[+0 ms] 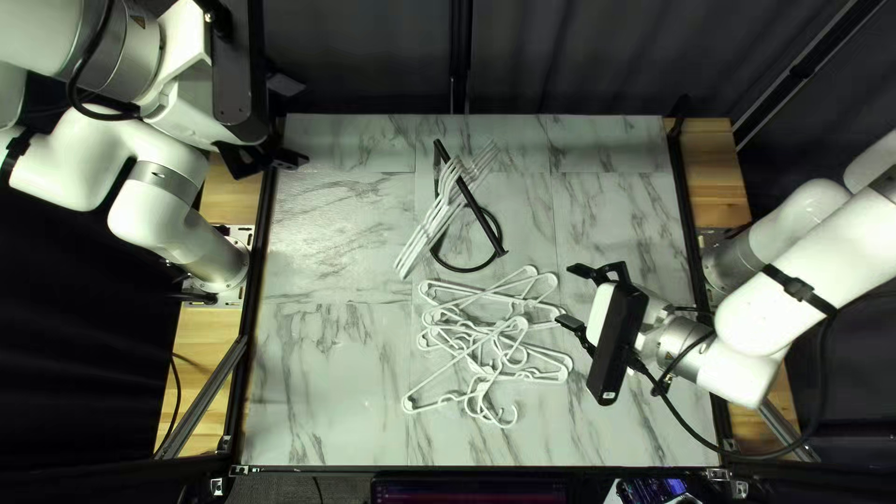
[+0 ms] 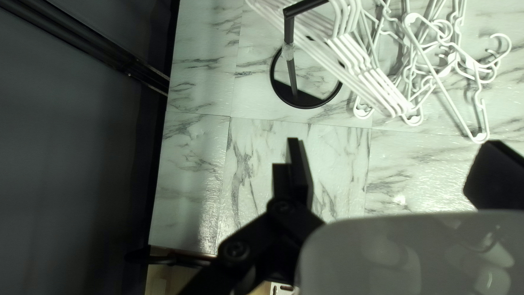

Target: Remove hangers from rack and place onto table

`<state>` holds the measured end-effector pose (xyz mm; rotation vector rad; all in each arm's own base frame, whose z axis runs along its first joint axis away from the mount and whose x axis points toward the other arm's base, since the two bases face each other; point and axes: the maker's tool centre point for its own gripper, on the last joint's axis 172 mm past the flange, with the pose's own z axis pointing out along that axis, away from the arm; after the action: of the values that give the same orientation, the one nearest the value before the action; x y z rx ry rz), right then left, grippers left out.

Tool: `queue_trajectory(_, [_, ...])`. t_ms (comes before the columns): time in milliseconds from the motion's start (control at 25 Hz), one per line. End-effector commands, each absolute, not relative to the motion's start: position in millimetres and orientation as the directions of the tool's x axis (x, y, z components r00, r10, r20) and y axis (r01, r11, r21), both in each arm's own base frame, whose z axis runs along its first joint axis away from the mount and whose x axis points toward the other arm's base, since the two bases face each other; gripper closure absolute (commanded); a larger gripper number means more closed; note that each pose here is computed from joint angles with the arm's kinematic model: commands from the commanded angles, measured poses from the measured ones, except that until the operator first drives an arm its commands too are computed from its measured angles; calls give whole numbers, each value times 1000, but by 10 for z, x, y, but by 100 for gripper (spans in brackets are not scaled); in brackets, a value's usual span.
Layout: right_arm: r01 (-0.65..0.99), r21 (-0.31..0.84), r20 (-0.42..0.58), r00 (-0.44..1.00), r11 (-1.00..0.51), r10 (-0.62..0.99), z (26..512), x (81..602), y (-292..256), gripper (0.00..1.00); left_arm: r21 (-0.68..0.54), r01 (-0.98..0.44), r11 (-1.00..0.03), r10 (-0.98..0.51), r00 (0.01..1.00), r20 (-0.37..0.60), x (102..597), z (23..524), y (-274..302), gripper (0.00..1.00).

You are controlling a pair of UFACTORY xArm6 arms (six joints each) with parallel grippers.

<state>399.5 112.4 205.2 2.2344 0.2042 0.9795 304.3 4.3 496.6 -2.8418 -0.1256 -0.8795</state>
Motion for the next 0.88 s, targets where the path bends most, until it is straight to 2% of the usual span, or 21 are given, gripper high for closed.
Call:
queue_trajectory(40, [-63,634,580,698,-770,420,2806,3875,924,0,-131,128,-983,32,823,567,3043,4966,43,0])
queue_trajectory(200, [43,554,567,711,-831,415,3226,3689,697,0,-131,128,-983,32,823,567,3043,4966,43,0])
queue_trajectory(320, [108,423,616,694,-900,373,3424,3652,516,0,-131,128,-983,32,823,567,3043,4966,43,0])
queue_trajectory(760, [119,415,618,691,-902,375,3436,3650,490,0,-131,128,-983,32,823,567,3043,4966,43,0])
queue_trajectory(880, [147,388,634,674,-910,380,3655,3891,327,0,-131,128,-983,32,823,567,3043,4966,43,0])
